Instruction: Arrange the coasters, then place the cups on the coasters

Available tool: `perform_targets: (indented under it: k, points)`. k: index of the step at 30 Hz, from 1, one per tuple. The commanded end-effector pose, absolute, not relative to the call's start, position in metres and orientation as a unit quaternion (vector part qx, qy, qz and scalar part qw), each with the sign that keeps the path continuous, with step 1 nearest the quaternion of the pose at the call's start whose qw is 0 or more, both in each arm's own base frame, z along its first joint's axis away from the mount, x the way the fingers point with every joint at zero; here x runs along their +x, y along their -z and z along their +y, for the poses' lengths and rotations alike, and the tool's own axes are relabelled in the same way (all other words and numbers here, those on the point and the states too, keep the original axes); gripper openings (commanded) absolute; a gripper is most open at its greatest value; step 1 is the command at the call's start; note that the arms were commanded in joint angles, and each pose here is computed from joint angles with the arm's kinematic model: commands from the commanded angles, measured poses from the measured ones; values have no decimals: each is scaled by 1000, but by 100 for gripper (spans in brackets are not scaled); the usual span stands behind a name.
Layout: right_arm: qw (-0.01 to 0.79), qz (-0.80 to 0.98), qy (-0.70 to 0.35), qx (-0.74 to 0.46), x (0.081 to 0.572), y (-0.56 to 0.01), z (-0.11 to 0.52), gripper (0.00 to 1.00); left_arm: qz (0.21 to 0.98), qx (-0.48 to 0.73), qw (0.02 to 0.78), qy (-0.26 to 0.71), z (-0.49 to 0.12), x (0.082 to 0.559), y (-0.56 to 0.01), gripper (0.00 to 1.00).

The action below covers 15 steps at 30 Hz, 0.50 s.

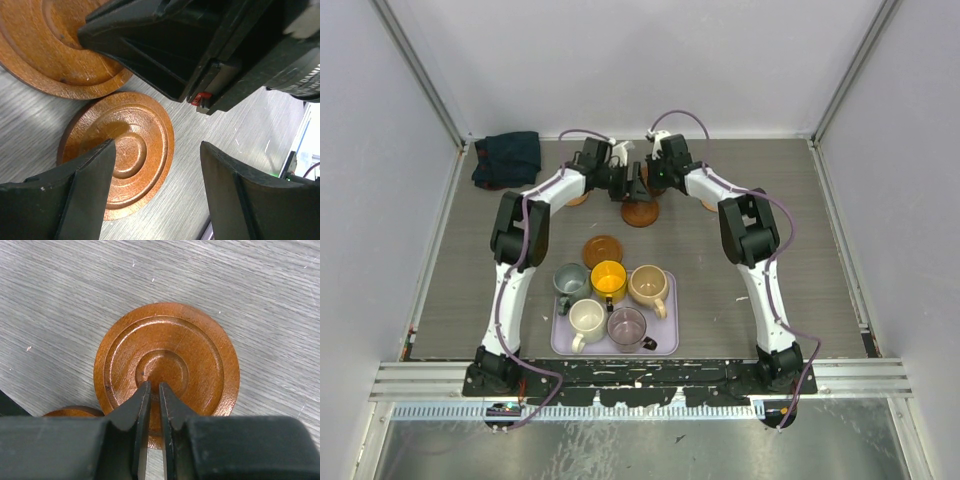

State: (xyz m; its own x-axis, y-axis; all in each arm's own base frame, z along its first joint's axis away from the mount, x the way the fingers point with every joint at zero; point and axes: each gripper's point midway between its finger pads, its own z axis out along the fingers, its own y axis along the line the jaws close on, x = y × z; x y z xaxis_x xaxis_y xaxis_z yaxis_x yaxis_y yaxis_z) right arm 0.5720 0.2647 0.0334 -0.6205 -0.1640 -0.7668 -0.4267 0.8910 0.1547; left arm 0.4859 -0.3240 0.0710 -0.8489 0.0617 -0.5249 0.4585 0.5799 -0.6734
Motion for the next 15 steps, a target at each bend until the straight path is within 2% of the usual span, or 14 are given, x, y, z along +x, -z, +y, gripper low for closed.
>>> perform_targets:
  k: [1, 9, 15]
  points:
    - [401, 891, -148, -153, 568, -36, 247, 19, 852, 154, 220, 450, -331, 483, -83, 69]
    - [377, 914, -95, -112, 548, -21, 211, 18, 879, 147, 192, 412, -317, 469, -66, 72]
    - [363, 923, -77, -102, 526, -20, 196, 18, 893, 136, 209, 375, -308, 482, -63, 72]
